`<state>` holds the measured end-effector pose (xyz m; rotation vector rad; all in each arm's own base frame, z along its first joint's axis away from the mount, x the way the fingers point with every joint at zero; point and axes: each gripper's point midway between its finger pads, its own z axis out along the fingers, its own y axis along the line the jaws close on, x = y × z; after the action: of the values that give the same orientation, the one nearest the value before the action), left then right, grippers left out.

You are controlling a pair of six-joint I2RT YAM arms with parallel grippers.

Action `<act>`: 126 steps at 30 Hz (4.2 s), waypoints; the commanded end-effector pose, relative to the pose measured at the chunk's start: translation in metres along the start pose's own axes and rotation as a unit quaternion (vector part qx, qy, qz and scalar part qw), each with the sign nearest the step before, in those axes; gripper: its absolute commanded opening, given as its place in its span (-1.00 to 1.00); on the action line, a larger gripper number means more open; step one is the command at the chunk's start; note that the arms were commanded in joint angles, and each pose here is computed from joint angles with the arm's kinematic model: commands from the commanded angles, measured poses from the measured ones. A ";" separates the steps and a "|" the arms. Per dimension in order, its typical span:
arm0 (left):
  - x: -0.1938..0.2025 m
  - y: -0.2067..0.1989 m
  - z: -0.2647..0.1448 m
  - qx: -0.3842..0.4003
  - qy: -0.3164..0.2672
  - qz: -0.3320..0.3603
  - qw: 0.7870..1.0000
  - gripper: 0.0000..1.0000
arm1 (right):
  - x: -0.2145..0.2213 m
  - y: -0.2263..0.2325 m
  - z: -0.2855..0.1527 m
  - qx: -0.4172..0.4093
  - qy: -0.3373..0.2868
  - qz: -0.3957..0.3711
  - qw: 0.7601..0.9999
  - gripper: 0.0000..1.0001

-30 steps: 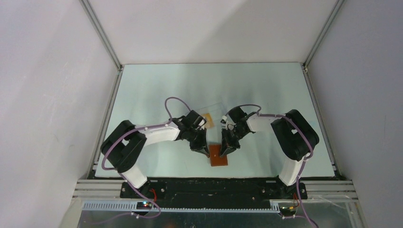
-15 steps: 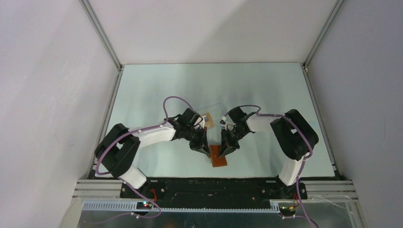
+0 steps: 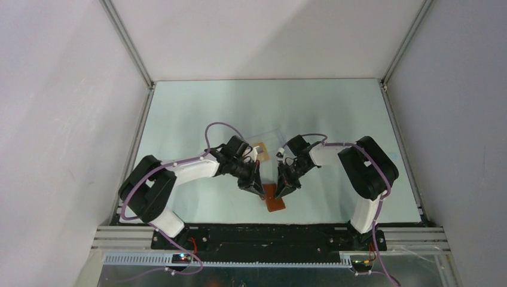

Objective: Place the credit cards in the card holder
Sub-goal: Close the card holder at the center of the board.

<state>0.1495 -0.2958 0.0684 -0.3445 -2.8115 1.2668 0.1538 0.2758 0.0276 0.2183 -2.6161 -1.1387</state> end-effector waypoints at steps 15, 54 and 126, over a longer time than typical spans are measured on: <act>-0.033 -0.006 -0.032 0.001 -0.157 -0.119 0.980 0.08 | -0.006 -0.055 0.014 0.139 -0.032 -0.001 0.990 -0.98; 0.004 0.018 0.021 -0.025 -0.102 -0.196 0.975 -1.00 | -0.006 0.025 0.014 -0.041 -0.033 0.016 0.998 -0.44; 0.010 0.035 -0.001 -0.178 -0.133 -0.108 0.969 -0.20 | -0.037 0.020 -0.007 0.078 -0.058 -0.039 0.995 -1.00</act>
<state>0.1395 -0.2736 0.0335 0.2250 -3.1261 0.8331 0.1826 0.3032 0.0418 0.2791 -2.7973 -1.0528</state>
